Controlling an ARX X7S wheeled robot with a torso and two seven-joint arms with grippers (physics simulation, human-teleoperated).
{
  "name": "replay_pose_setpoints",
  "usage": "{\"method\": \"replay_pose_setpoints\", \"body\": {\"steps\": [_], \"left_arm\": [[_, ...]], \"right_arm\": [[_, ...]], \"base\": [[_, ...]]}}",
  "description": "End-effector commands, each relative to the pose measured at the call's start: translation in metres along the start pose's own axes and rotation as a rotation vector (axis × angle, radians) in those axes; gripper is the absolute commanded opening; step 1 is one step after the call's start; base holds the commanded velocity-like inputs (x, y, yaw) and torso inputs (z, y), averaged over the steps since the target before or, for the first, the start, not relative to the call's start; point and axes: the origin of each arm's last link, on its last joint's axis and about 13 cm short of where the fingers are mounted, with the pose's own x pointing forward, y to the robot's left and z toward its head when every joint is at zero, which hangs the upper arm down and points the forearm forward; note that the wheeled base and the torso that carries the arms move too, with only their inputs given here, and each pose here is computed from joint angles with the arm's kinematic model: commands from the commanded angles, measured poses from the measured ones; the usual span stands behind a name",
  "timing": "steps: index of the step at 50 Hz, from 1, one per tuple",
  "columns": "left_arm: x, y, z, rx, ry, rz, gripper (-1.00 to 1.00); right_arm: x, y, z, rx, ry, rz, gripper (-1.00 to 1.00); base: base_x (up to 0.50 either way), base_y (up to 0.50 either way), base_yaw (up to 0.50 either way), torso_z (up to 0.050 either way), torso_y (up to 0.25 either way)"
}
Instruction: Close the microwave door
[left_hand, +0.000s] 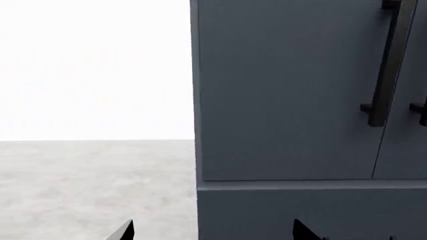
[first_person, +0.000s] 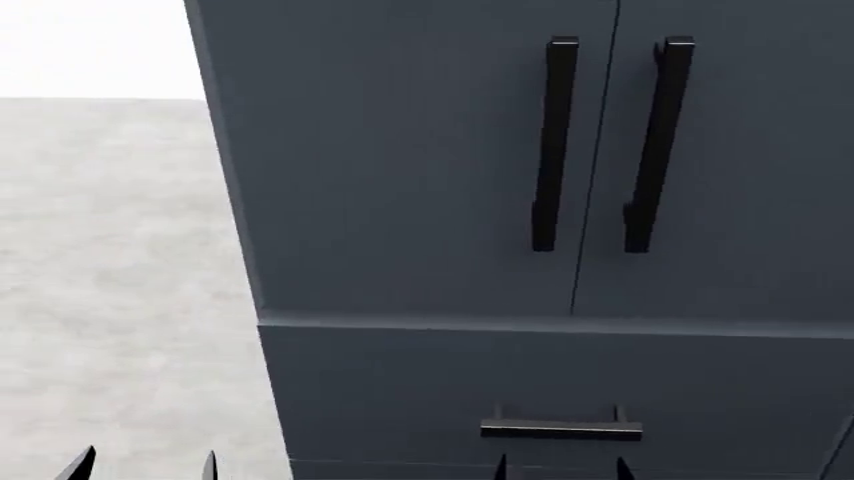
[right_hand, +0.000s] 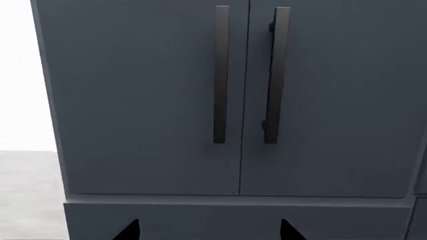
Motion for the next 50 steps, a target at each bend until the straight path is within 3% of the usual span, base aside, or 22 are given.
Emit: {"method": "replay_pose_setpoints", "body": {"steps": [1, 36, 50], "left_arm": [[-0.0002, -0.0004, 0.0000, -0.002, -0.001, -0.002, 1.00], [0.0002, -0.0001, -0.0002, 0.000, -0.004, 0.000, 1.00], [-0.0002, 0.0000, -0.0006, 0.000, -0.004, 0.000, 1.00]], "right_arm": [[-0.0001, -0.0001, -0.0003, -0.003, 0.002, 0.001, 1.00], [0.0002, -0.0002, -0.0011, 0.001, 0.004, 0.000, 1.00], [0.0011, 0.0016, -0.0018, -0.032, 0.035, 0.006, 1.00]], "base": [[0.00, 0.50, 0.00, 0.000, 0.000], [0.00, 0.50, 0.00, 0.000, 0.000], [0.00, 0.00, 0.00, 0.000, 0.000]]}}
